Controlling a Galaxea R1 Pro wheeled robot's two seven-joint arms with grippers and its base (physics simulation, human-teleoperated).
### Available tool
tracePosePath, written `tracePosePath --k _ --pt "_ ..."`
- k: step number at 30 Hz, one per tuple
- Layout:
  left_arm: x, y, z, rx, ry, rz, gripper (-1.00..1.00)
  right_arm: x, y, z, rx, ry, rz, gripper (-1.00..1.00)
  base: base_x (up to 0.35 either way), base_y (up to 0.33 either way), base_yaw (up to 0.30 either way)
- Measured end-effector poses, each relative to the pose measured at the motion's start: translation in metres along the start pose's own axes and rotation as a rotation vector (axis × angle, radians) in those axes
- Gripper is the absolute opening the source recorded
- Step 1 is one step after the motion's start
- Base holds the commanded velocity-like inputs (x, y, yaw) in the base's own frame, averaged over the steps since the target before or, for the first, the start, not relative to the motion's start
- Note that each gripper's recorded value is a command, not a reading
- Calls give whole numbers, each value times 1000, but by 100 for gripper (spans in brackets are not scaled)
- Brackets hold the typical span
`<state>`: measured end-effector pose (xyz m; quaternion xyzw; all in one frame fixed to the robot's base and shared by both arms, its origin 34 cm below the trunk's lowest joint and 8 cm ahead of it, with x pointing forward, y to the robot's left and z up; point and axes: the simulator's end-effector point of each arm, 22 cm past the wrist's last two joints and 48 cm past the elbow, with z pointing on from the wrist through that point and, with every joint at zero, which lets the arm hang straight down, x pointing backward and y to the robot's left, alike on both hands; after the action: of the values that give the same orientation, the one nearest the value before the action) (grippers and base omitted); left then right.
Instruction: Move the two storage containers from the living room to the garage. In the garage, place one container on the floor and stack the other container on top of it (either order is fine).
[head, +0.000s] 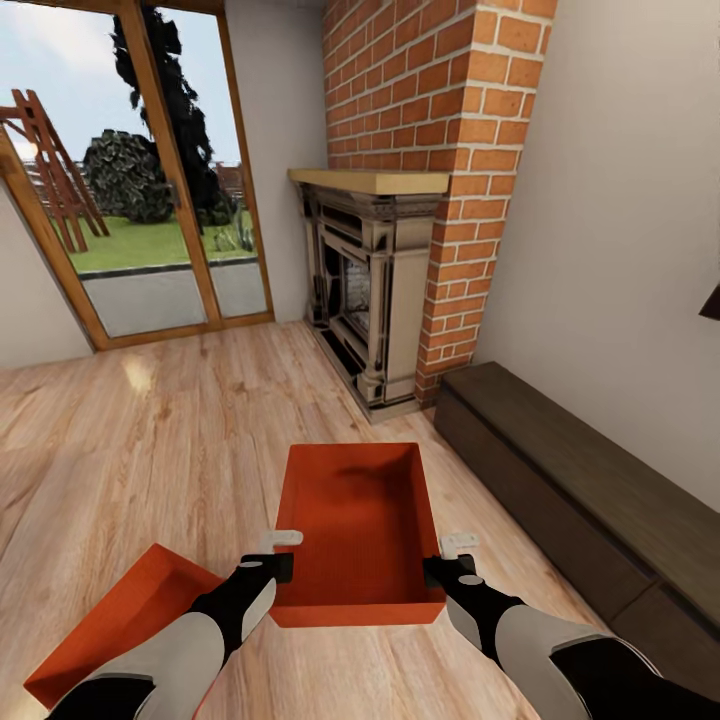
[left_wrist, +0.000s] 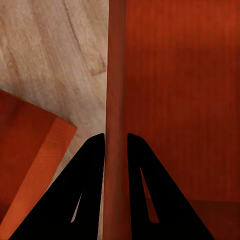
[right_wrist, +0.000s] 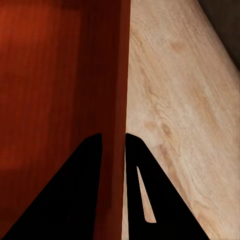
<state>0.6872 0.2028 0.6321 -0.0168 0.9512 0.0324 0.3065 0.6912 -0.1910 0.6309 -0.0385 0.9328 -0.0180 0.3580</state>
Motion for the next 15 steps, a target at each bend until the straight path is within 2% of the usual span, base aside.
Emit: tracePosePath --k 6,15 --pt "-5 0 -3 0 -10 -1 -100 -5 0 -2 1 -10 0 -100 0 0 0" --pt "-19 1 -18 0 -23 -2 -100 -21 -2 -16 2 -23 0 -100 0 0 0"
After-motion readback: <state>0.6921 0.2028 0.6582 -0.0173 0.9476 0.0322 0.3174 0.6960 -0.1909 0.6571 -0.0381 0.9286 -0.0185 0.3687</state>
